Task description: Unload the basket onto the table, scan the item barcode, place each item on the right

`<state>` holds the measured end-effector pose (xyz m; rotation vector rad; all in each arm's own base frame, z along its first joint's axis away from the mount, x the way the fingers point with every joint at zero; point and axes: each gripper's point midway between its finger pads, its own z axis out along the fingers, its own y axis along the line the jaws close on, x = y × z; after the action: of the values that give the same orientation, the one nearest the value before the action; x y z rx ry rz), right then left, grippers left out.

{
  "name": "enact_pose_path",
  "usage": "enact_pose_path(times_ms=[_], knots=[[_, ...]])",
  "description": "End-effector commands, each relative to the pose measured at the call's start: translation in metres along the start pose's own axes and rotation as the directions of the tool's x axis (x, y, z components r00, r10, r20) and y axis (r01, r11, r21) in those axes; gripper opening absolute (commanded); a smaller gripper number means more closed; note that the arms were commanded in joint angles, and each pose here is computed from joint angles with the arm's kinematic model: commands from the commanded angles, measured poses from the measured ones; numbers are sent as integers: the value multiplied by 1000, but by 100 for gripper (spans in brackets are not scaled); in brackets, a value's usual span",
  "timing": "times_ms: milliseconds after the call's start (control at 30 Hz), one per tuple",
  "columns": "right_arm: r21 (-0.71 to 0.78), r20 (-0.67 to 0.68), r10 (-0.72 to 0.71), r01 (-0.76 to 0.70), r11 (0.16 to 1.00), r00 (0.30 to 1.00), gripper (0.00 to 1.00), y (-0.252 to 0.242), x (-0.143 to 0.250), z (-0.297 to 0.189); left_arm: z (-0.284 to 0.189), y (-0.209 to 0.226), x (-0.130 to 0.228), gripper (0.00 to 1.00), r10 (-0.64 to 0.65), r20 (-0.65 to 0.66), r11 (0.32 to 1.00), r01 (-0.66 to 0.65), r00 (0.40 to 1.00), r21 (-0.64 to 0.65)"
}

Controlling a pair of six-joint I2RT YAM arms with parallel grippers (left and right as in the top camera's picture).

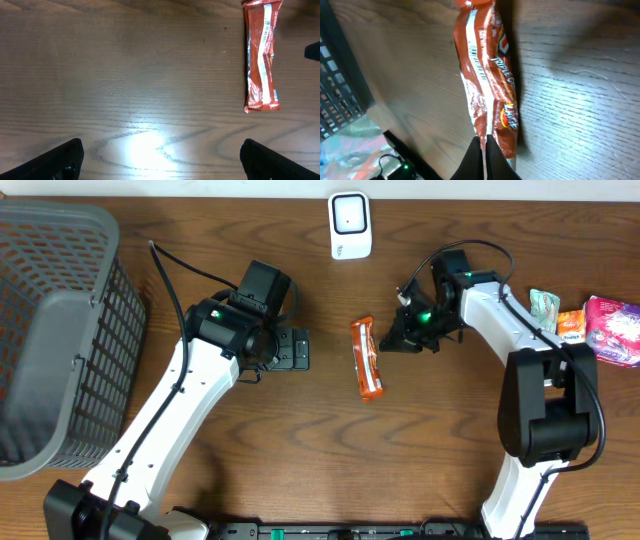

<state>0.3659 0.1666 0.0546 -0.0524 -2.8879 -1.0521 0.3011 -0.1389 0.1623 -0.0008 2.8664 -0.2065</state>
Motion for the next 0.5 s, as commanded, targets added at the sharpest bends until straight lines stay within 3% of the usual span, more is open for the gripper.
enact_pose_path(times_ms=[0, 133, 200, 233, 367, 467], knots=[[72, -2, -13, 13, 997, 1000, 1, -15, -1, 2, 2, 2, 0, 100, 13, -4, 1000, -13, 1000, -11], [166, -21, -52, 55, 985, 998, 3, -17, 5, 12, 2, 2, 0, 100, 13, -4, 1000, -13, 1000, -11], [200, -23, -89, 91, 975, 996, 11, -11, 4, 18, 2, 2, 0, 100, 13, -4, 1000, -13, 1000, -12], [229, -17, -93, 95, 969, 995, 18, -10, 3, 20, 2, 2, 0, 100, 13, -4, 1000, -13, 1000, -12], [346, 37, -80, 62, 936, 996, 65, -10, -6, 21, 2, 2, 0, 100, 13, -4, 1000, -13, 1000, -11], [364, 51, -60, 37, 931, 997, 72, -13, -7, 21, 2, 2, 0, 100, 13, -4, 1000, -13, 1000, -11]])
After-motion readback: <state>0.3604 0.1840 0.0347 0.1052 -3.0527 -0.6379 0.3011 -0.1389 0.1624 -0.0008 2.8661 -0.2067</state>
